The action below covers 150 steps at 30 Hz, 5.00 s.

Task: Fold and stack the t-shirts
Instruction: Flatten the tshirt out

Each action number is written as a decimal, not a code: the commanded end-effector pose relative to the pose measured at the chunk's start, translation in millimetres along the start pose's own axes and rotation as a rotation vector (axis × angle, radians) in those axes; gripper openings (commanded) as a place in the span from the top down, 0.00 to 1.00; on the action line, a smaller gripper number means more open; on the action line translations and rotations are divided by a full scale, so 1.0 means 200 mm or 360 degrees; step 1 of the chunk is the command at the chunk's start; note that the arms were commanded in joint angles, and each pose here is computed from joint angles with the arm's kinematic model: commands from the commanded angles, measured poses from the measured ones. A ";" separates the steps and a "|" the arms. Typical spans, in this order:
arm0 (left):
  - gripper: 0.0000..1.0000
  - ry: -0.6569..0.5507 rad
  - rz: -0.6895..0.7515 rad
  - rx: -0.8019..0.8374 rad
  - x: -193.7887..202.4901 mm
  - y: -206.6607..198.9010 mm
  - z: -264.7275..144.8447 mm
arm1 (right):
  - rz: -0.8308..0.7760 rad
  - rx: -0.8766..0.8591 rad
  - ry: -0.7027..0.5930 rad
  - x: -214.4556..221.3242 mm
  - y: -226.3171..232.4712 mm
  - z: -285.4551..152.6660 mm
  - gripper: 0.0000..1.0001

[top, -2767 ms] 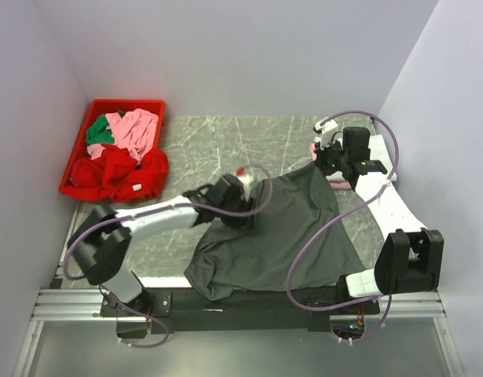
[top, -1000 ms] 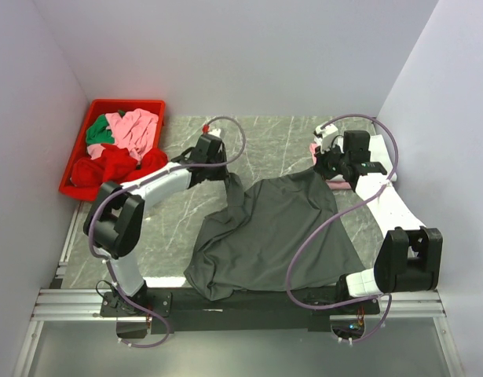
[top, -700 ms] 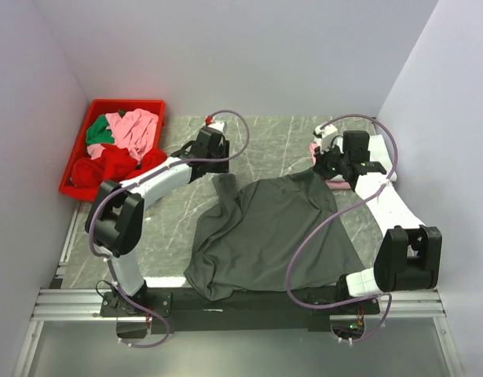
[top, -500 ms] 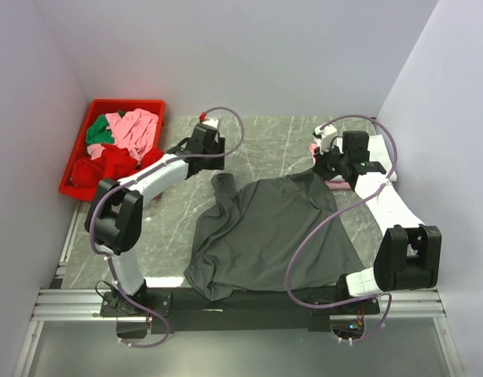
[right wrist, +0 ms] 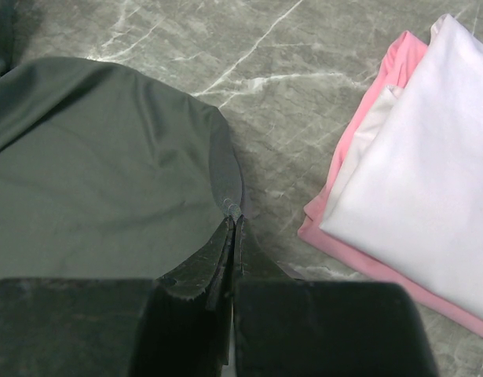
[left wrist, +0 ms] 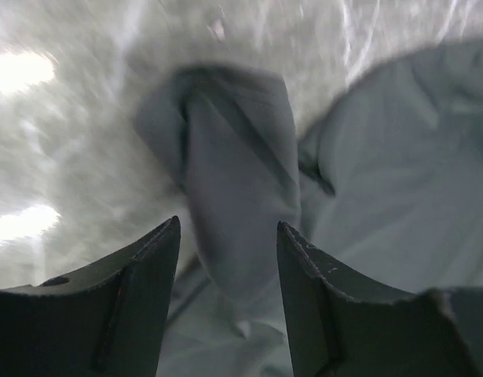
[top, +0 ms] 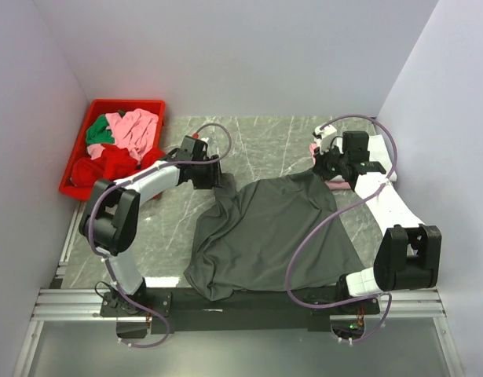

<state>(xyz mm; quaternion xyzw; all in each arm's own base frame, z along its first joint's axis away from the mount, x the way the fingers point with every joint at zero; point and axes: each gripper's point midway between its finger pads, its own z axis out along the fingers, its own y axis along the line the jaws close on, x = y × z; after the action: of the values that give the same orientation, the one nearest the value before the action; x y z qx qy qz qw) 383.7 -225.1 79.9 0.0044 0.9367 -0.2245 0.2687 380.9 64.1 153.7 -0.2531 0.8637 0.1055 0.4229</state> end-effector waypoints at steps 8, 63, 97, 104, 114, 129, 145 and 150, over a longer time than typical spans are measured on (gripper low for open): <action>0.83 0.0143 -0.0102 0.0205 0.10 -0.11 0.02 | 0.0010 0.0008 -0.0052 -0.06 -0.02 -0.02 1.00; 1.00 0.0281 0.0431 0.0453 0.58 -0.53 -0.24 | 0.0024 0.0030 -0.0171 -0.12 -0.05 -0.17 1.00; 0.30 0.0181 0.0624 0.0483 0.79 -0.60 -0.60 | 0.0042 -0.0014 -0.0161 -0.09 -0.03 -0.16 1.00; 0.35 0.0063 0.1222 0.0748 0.81 -0.80 -0.48 | 0.0063 -0.0009 -0.0161 -0.09 -0.05 -0.17 1.00; 0.36 -0.0285 0.1898 0.0878 0.74 -0.88 -0.36 | 0.0086 -0.0061 -0.0175 -0.08 -0.05 -0.19 1.00; 0.40 -0.0232 0.2147 0.0782 0.82 -0.89 -0.13 | 0.0100 -0.0132 -0.0192 -0.08 -0.01 -0.18 1.00; 0.55 -0.0093 0.2276 0.0618 0.88 -0.83 -0.01 | 0.0103 -0.0139 -0.0191 -0.09 -0.01 -0.18 1.00; 0.55 -0.0035 0.2306 0.0570 0.90 -0.76 -0.02 | 0.0109 -0.0146 -0.0192 -0.09 -0.01 -0.18 1.00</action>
<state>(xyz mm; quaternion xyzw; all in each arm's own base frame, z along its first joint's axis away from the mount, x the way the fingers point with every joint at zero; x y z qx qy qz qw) 207.8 -383.2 46.9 0.6533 0.6540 -0.1524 0.3498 365.8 54.8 184.0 -0.2360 0.8435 0.1709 0.4512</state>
